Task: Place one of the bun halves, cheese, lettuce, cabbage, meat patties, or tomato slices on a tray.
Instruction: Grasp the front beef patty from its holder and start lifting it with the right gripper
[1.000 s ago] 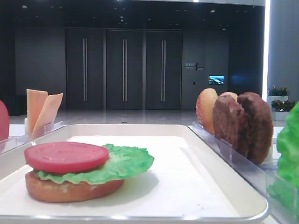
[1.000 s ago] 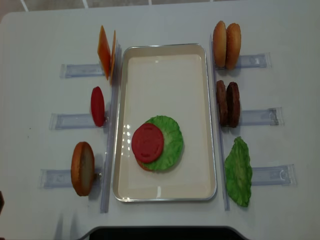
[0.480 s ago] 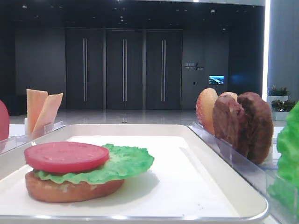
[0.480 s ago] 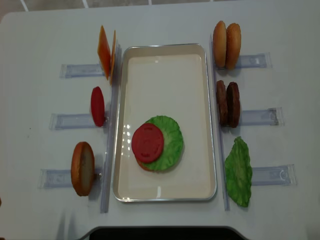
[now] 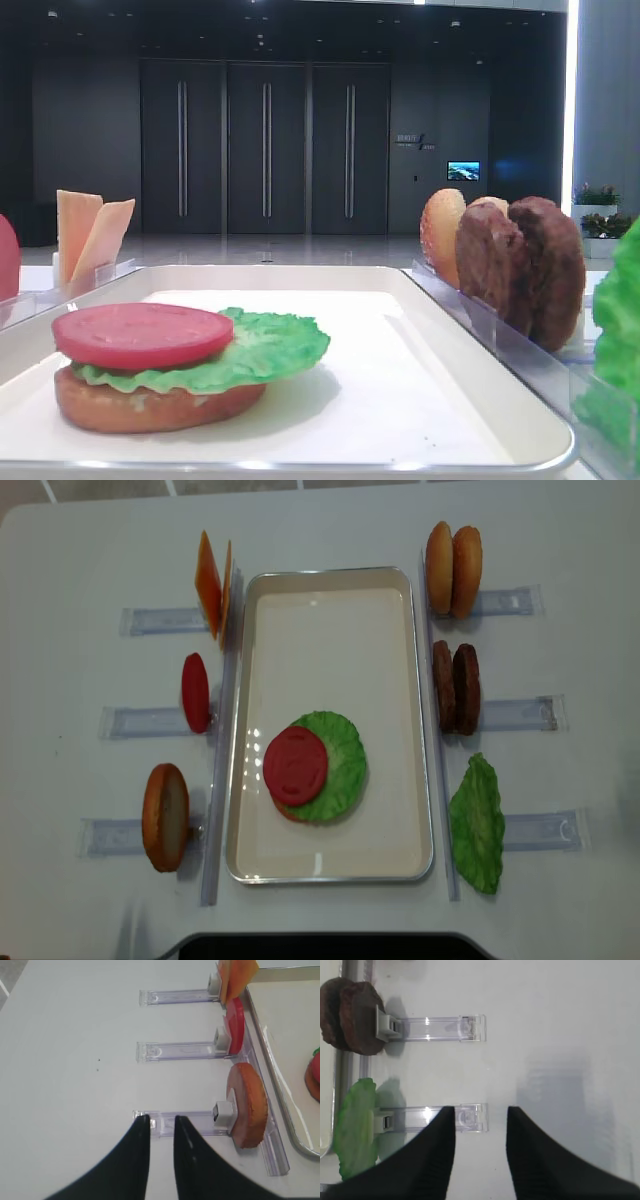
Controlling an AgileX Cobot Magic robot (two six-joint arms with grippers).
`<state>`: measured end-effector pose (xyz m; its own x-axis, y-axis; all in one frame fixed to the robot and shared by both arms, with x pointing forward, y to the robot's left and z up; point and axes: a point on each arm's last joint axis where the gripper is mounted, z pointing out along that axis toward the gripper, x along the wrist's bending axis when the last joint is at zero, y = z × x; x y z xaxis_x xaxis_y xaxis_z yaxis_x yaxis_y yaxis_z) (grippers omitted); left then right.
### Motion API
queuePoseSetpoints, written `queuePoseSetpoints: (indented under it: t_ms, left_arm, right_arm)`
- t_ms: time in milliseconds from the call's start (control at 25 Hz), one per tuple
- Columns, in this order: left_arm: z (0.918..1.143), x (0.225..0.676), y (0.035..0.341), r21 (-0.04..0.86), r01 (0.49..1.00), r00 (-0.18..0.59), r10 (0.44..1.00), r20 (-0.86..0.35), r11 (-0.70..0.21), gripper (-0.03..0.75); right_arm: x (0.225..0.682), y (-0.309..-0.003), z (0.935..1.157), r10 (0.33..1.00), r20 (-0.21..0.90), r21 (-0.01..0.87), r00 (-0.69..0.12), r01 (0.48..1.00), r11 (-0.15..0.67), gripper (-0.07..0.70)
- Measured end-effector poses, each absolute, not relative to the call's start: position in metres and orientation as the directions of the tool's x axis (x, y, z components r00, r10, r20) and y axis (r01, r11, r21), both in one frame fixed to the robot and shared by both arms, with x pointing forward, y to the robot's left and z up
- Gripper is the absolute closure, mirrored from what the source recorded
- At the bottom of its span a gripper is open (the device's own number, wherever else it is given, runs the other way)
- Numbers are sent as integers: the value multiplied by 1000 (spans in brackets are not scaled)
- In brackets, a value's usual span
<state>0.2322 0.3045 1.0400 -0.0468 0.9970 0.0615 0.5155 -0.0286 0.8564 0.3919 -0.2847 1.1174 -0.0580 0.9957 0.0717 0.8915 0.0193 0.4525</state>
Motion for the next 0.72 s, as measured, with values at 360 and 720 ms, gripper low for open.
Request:
queuePoseSetpoints:
  t_ms: [360,720]
  left_arm:
    - [1040,232,305,856,516,-47,997,61,-29,626]
    - [1040,232,305,856,516,-47,997,61,-29,654]
  right_arm:
    - [456,-281,1100,996,72,301,-47,953,23,388]
    - [468,-279,1091,994,93,258,-64,965,38,388]
